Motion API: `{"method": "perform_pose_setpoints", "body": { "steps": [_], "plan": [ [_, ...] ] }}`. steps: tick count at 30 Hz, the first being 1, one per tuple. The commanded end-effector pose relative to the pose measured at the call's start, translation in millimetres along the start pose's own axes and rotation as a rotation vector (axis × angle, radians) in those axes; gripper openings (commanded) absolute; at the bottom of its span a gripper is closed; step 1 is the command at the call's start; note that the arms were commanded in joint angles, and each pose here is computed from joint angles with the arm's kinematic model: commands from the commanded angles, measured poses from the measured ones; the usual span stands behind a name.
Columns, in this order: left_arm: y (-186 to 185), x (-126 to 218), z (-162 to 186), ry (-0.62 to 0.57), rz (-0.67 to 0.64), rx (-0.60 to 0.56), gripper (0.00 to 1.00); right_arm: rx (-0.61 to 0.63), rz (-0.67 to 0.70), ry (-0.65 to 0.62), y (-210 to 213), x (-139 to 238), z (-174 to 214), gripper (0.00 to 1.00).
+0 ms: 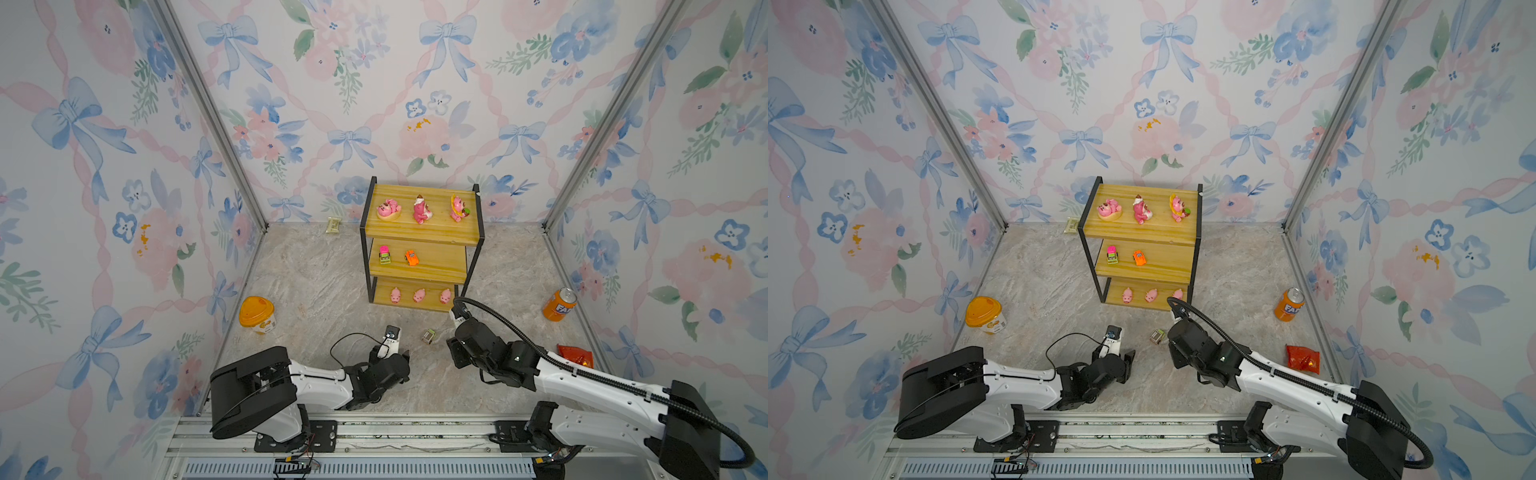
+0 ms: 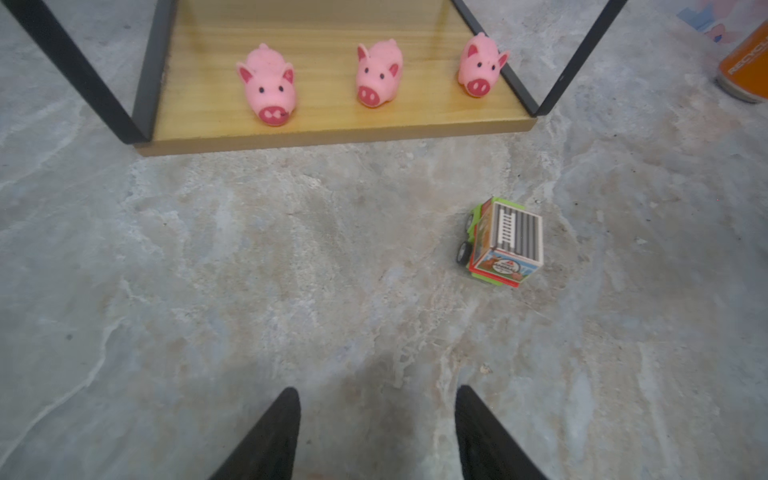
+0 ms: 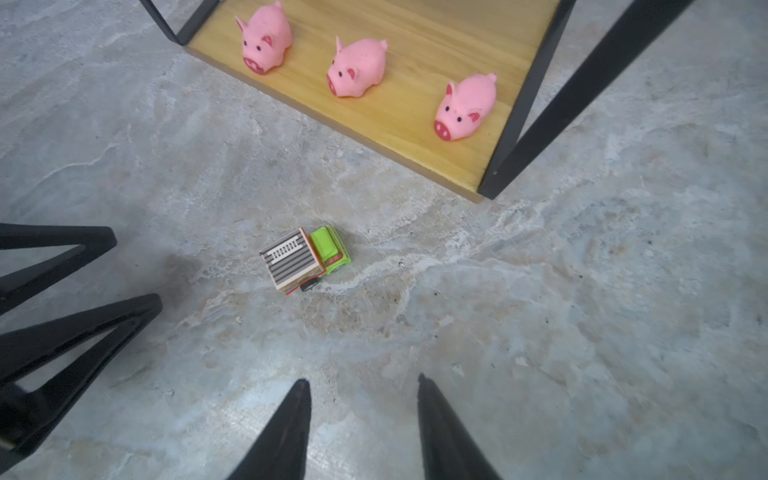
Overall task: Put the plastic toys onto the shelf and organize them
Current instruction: 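Withdraw the right gripper down toward the striped-box truck while the left arm advances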
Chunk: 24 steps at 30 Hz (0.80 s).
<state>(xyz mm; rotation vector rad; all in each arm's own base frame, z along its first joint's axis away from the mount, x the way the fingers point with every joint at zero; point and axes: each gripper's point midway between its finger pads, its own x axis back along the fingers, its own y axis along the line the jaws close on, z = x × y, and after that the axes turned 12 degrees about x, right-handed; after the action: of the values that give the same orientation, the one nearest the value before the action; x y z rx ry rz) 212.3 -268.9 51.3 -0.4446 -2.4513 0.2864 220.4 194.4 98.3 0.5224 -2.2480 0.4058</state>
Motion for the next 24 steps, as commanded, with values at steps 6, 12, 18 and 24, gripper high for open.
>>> {"method": "perform_pose_setpoints", "body": {
  "steps": [6, 12, 18, 24],
  "plan": [
    [-50.0, -11.7, 3.4, 0.052, 0.141, -0.054, 0.57, -0.049, 0.071, 0.089, -12.6, -44.1, 10.3, 0.38],
    [-63.4, -16.0, 8.5, 0.065, 0.174, -0.051, 0.57, -0.03, 0.088, 0.106, -17.0, -59.6, 7.2, 0.38],
    [-66.2, -19.5, 7.5, 0.059, 0.166, -0.051, 0.57, -0.038, 0.101, 0.099, -26.9, -68.3, 3.6, 0.38],
    [-61.8, -24.3, 7.5, 0.053, 0.14, -0.039, 0.57, -0.011, 0.081, 0.089, -28.2, -75.9, -9.7, 0.38]
  ]
}}
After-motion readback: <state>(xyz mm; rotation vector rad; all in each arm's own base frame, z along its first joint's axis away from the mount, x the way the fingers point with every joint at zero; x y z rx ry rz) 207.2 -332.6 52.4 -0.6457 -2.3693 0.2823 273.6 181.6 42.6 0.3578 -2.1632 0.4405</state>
